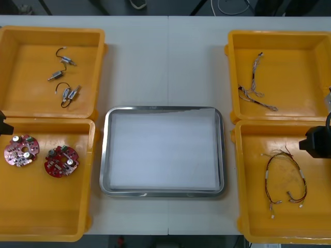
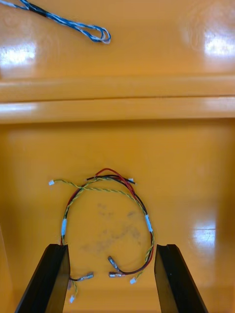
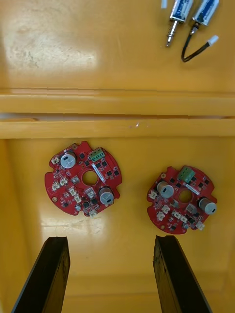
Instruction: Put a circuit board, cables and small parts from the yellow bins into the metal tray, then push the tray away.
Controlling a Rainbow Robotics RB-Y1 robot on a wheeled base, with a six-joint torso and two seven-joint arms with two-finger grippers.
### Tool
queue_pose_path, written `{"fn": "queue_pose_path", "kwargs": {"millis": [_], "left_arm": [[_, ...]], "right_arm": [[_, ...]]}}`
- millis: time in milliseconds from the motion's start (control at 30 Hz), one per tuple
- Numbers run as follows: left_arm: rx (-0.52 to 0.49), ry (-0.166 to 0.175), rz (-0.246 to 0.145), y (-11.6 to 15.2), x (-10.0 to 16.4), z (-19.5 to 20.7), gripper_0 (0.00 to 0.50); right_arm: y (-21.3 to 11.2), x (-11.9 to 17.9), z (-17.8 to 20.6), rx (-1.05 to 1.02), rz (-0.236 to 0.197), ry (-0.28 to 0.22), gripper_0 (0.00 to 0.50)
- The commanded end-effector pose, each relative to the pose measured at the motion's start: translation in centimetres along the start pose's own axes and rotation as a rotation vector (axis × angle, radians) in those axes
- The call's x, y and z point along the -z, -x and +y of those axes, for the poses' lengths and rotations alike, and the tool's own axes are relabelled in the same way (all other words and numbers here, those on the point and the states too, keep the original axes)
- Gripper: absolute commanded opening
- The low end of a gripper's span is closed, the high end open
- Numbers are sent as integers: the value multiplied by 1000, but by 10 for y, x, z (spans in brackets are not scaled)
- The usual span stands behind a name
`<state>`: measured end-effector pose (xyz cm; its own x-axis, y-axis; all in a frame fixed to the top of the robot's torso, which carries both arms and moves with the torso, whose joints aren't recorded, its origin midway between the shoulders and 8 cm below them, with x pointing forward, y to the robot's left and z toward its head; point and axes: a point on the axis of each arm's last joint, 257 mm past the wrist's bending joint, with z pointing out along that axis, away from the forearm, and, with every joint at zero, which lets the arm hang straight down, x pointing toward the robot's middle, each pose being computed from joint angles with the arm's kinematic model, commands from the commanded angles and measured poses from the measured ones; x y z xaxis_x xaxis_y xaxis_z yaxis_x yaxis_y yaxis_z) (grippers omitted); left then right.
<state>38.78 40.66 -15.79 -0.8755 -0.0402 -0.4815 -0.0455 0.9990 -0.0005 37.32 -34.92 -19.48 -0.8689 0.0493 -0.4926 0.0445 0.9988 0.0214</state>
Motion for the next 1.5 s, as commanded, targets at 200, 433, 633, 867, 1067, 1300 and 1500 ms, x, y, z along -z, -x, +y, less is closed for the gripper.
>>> {"fn": "queue_pose_path", "kwargs": {"millis": [200,433,633,867,1067,1300,1500], "left_arm": [[298,48,66,-14,-21,0,500],[402,96,98,-22,-45,7,500],[443,107,109,-26,-57,11,500],[461,120,118,-33,-76,10,500],[477,131,117,-38,-91,10,500],[502,151,114,-47,-108,13,500],[550,174,112,-54,-117,11,500]], "right_arm": [[-41,-2,-29,21,44,-41,500],[-42,-14,-32,53,-32,-23,500],[-46,-29,-38,62,-55,-14,500],[-55,-54,-44,71,-56,-5,500],[-62,-76,-47,71,-57,3,500],[-76,-101,-45,69,-31,20,500],[-83,-117,-45,68,-27,26,500]]}}
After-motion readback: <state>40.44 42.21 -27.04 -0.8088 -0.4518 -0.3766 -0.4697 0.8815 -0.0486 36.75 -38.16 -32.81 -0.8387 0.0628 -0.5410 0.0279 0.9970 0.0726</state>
